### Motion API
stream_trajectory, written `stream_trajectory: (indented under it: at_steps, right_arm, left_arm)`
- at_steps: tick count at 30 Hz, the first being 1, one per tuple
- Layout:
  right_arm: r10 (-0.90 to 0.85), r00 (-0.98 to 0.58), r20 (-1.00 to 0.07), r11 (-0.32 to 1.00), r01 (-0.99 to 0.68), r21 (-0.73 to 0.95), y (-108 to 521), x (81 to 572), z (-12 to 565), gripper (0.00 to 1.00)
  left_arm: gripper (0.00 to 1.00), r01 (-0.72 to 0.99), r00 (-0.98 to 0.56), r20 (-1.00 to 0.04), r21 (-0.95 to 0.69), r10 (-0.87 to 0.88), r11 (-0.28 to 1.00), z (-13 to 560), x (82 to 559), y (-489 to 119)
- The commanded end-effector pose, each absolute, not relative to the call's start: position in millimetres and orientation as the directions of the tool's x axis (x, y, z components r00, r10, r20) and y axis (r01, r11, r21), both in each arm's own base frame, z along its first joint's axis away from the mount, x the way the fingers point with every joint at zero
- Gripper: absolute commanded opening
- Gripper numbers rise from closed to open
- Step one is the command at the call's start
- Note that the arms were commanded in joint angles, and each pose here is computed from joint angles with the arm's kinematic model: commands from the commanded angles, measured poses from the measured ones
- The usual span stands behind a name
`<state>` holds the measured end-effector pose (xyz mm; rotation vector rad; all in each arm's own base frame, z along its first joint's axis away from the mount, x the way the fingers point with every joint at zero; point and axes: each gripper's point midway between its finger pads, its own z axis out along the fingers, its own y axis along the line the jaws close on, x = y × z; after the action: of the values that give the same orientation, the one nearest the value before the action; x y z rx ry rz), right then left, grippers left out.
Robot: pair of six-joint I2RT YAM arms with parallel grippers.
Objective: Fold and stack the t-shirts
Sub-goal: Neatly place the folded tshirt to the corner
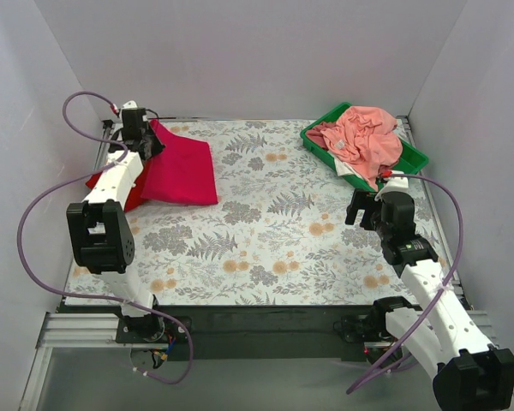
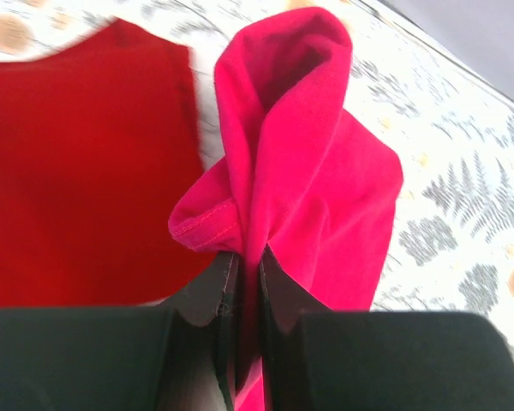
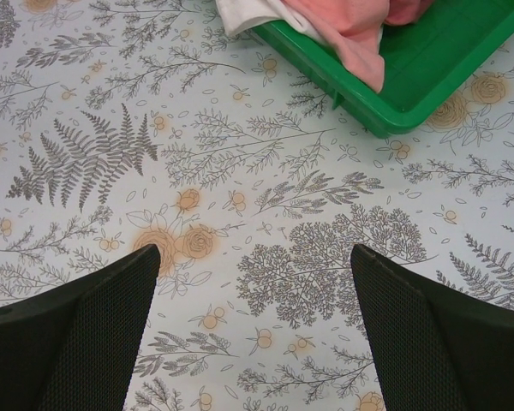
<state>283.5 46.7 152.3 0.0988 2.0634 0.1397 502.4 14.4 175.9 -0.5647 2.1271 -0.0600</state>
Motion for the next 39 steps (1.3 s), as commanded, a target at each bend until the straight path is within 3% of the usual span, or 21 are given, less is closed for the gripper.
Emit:
stream_trajectory:
  at_steps: [1,21,26,32,35,39]
  right_arm:
    - [0.121,-0.464,-0.878,0.992,0.03,0.121,41,287,153,0.98]
    - [0.117,-0.486,-0.866,0.993,0.027,0.119,42,289,147,0.98]
    - [0.114,-0.493,-0.863,0.993,0.021,0.12,43,289,146,0.98]
    - [0.111,-0.506,-0.856,0.993,0.015,0.119,45,290,142,0.98]
    - [0.11,-0.512,-0.852,0.993,0.014,0.12,45,290,140,0.98]
    - [0.109,-0.519,-0.848,0.992,0.008,0.123,46,290,138,0.98]
  left_arm:
    - [0.0,-0.396,-0.385,-0.826,-0.256,-0.412,0.882,223,507,51]
    - [0.0,-0.521,-0.227,-0.83,-0.339,-0.509,0.784,269,508,136]
    - [0.0,-0.556,-0.233,-0.808,-0.347,-0.542,0.756,240,496,155]
    - [0.0,-0.772,-0.205,-0.758,-0.264,-0.619,0.579,168,471,190]
    - [0.0,-0.897,-0.154,-0.764,-0.159,-0.627,0.413,139,437,212]
    - [0.0,-0.929,-0.107,-0.743,-0.162,-0.66,0.333,111,422,212]
